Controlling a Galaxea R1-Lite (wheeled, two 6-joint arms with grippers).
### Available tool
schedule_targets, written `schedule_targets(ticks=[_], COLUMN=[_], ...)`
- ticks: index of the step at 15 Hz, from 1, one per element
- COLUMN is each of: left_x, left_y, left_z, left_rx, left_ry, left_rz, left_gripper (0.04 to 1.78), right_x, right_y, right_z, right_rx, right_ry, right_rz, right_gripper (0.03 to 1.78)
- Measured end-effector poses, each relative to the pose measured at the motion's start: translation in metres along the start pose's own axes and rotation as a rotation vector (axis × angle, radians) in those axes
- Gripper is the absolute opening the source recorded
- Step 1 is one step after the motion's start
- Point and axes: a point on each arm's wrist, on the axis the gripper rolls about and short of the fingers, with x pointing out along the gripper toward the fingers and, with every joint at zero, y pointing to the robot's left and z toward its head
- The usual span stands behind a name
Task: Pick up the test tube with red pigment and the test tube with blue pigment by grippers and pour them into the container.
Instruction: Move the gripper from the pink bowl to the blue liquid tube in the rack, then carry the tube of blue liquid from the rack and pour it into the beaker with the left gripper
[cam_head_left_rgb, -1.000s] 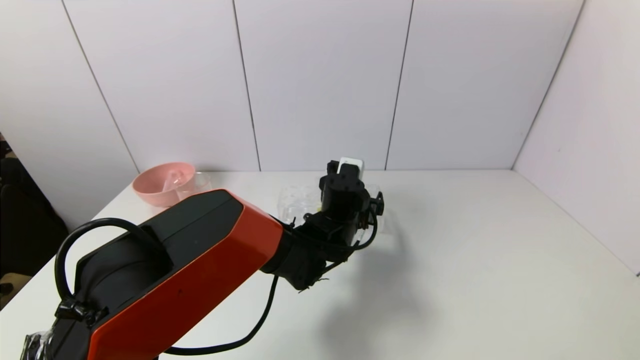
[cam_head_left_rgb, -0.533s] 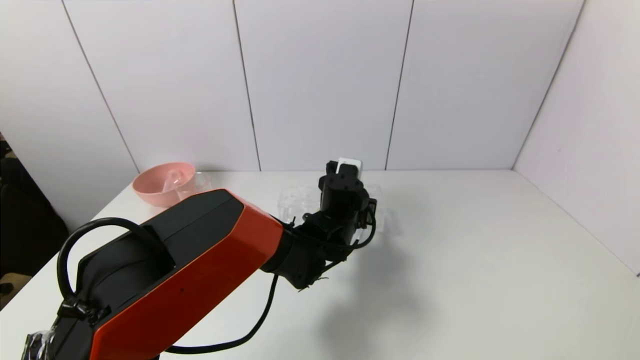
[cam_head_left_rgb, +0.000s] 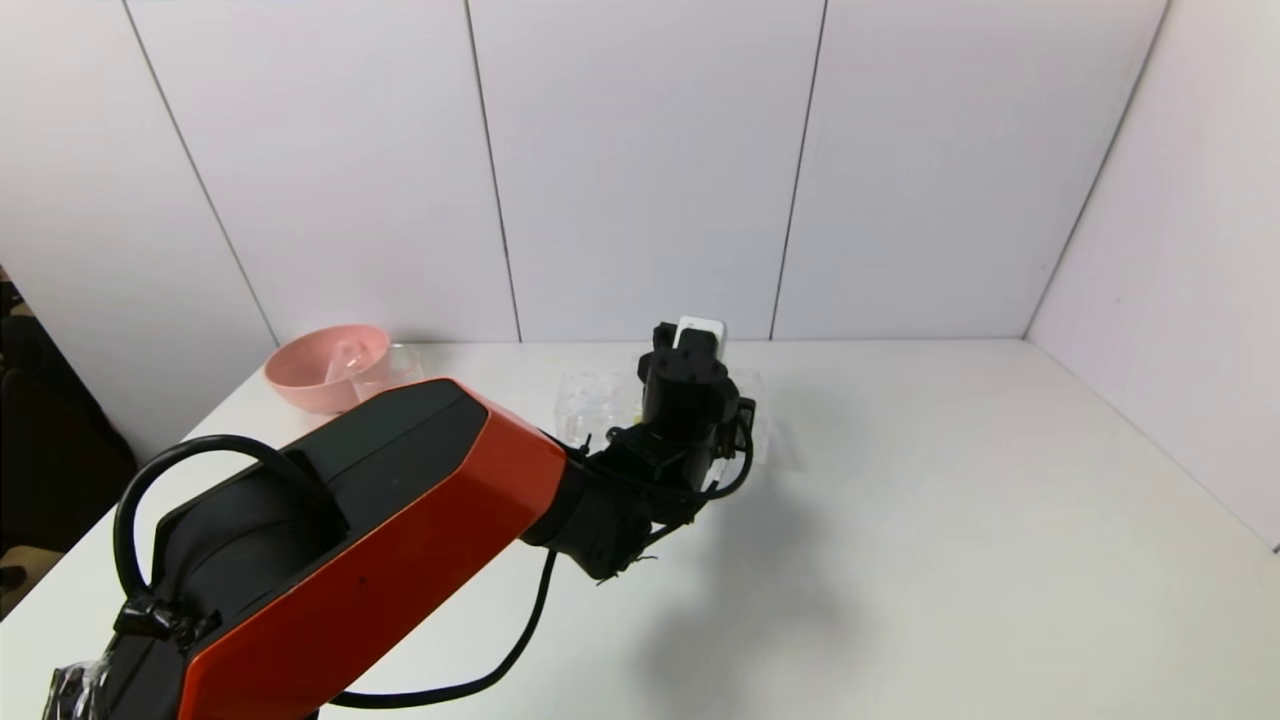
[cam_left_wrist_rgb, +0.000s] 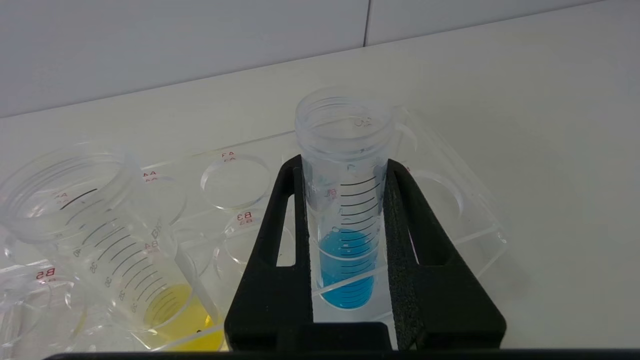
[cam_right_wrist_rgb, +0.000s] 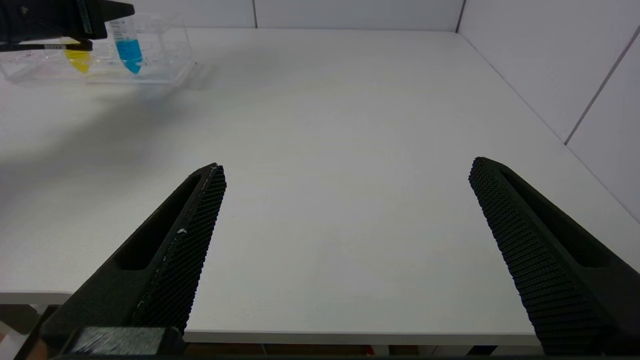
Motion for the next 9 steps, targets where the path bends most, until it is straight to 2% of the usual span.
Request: schedule_targets(ticks=[9], left_x=[-0.0021], left_y=[-0.0019], left_z=[0.0090], left_rx=[0.001], left_ry=[-0.017], left_rz=[-0.005], left_gripper=[0.44], right_x=[0.0000], right_y=[0.0000], right_z=[0.0000], right_rx=[0.000], right_ry=[0.000], right_rz=[0.000], right_gripper=[1.77])
